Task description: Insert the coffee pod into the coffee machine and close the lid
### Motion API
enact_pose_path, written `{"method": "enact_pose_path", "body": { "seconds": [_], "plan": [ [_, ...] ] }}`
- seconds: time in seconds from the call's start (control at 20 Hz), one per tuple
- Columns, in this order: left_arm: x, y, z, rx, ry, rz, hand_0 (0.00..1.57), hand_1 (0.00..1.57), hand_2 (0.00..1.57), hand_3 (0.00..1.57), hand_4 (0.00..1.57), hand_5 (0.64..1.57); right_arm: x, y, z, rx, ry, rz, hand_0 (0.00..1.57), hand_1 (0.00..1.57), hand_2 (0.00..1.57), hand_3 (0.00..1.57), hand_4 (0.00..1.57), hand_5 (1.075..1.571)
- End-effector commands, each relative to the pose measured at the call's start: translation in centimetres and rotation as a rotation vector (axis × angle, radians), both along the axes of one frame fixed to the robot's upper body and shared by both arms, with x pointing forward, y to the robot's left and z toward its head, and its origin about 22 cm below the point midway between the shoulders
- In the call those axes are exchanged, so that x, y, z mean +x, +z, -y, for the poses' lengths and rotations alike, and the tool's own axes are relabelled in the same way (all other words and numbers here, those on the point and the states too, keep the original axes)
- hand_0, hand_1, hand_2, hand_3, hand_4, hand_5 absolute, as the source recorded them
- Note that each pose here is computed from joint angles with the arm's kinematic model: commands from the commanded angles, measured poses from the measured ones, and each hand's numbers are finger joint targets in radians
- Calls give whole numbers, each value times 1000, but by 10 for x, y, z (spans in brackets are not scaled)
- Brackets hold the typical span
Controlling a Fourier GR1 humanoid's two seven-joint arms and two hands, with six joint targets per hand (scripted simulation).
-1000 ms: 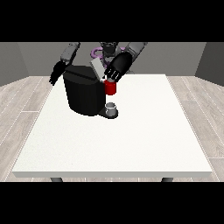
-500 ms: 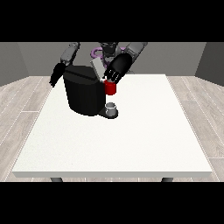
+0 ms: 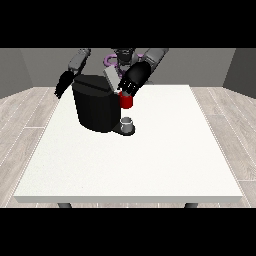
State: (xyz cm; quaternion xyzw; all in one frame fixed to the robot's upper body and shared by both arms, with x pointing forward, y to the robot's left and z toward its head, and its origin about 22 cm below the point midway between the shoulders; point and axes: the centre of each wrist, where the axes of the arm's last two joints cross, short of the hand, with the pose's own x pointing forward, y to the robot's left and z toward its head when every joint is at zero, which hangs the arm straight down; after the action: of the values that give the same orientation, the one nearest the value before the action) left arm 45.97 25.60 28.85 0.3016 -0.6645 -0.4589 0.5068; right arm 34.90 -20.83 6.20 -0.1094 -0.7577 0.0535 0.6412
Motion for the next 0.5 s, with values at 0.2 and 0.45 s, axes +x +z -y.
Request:
{"method": "enact_pose_path", "body": {
  "seconds": [0.2,0.45],
  "plan": [
    [1,-31,-4,110,0,66,1162,1162,1190,1068,0,1571,-3,5,-9,-5,-1,8,0,0,0,0,0,1571],
    [3,-33,9,98,-12,46,1115,1115,1136,1016,0,1571,6,14,5,-2,-25,22,0,0,0,0,0,1571]
  ]
}}
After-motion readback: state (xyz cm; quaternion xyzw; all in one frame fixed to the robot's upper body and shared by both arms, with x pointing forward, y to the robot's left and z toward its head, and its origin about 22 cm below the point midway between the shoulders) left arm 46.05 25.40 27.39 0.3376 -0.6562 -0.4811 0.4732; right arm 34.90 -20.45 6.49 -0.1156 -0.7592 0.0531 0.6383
